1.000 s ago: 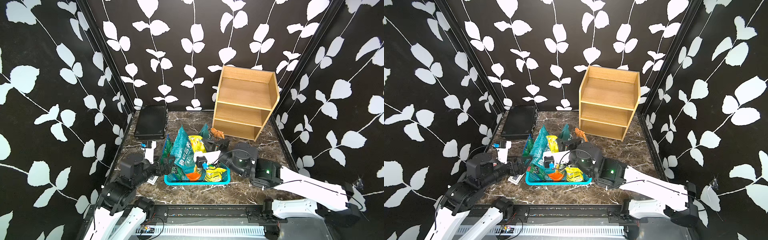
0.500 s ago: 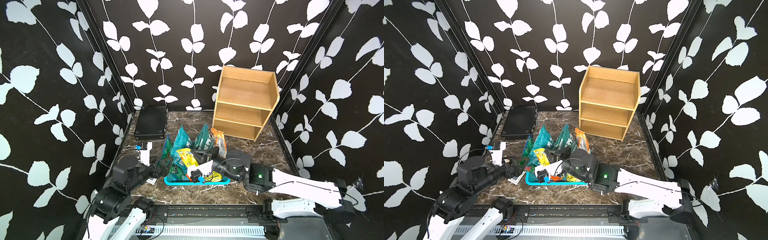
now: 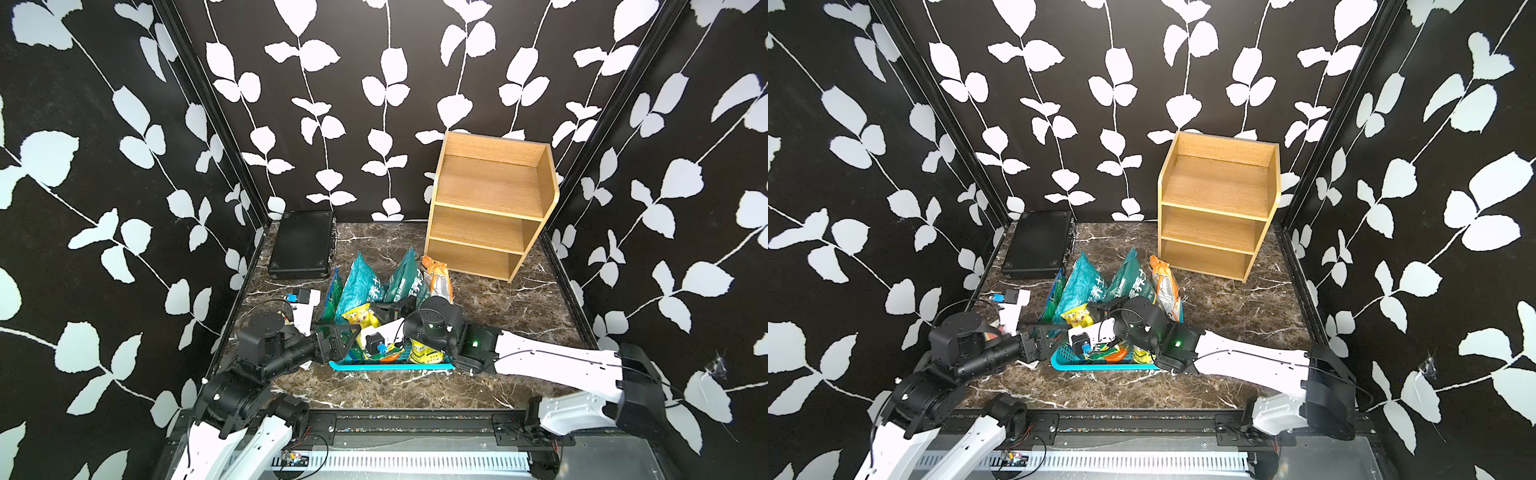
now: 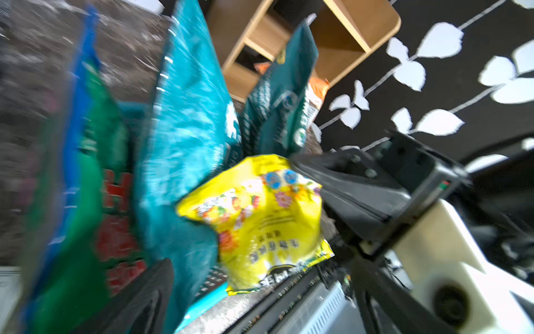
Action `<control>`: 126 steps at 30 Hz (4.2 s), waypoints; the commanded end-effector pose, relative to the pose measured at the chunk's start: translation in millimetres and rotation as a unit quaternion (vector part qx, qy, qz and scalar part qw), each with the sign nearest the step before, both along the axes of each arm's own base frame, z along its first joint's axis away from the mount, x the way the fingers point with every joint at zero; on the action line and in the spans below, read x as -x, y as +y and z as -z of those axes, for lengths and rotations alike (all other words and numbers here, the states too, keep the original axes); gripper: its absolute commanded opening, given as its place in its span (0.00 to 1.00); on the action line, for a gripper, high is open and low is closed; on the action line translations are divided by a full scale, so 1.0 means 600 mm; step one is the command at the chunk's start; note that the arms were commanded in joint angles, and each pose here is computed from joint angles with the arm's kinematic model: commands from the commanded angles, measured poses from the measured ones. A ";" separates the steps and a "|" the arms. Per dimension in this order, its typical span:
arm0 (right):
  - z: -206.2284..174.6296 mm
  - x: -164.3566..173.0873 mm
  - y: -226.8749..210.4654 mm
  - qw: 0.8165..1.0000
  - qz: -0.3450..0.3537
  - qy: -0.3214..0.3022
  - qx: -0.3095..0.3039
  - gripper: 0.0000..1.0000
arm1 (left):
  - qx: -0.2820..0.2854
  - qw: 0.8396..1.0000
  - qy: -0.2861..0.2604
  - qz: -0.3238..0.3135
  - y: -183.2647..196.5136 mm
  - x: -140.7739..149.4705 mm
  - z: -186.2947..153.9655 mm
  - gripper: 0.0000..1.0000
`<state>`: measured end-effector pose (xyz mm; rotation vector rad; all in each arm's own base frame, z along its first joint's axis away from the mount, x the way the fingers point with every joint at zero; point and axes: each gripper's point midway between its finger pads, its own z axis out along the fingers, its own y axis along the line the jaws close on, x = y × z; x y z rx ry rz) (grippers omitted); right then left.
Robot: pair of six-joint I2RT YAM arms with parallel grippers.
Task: Take down the fertilizer bag from the shelf
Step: Place the fertilizer bag in the storage box, then reset both arms
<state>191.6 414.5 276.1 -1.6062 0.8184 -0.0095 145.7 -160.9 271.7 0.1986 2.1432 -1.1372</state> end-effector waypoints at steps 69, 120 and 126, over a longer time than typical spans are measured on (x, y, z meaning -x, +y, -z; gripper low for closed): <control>0.209 0.056 -0.086 0.970 0.026 0.241 -0.014 0.00 | 0.012 0.989 0.048 0.139 -0.091 0.059 0.090 0.99; 0.297 -0.355 -0.718 0.613 0.678 0.248 -0.321 1.00 | -0.438 0.754 -0.139 -0.470 0.362 -0.393 0.259 0.99; 0.303 -0.335 -0.726 0.621 0.648 0.236 -0.373 1.00 | -0.451 0.766 -0.131 -0.438 0.347 -0.413 0.267 0.99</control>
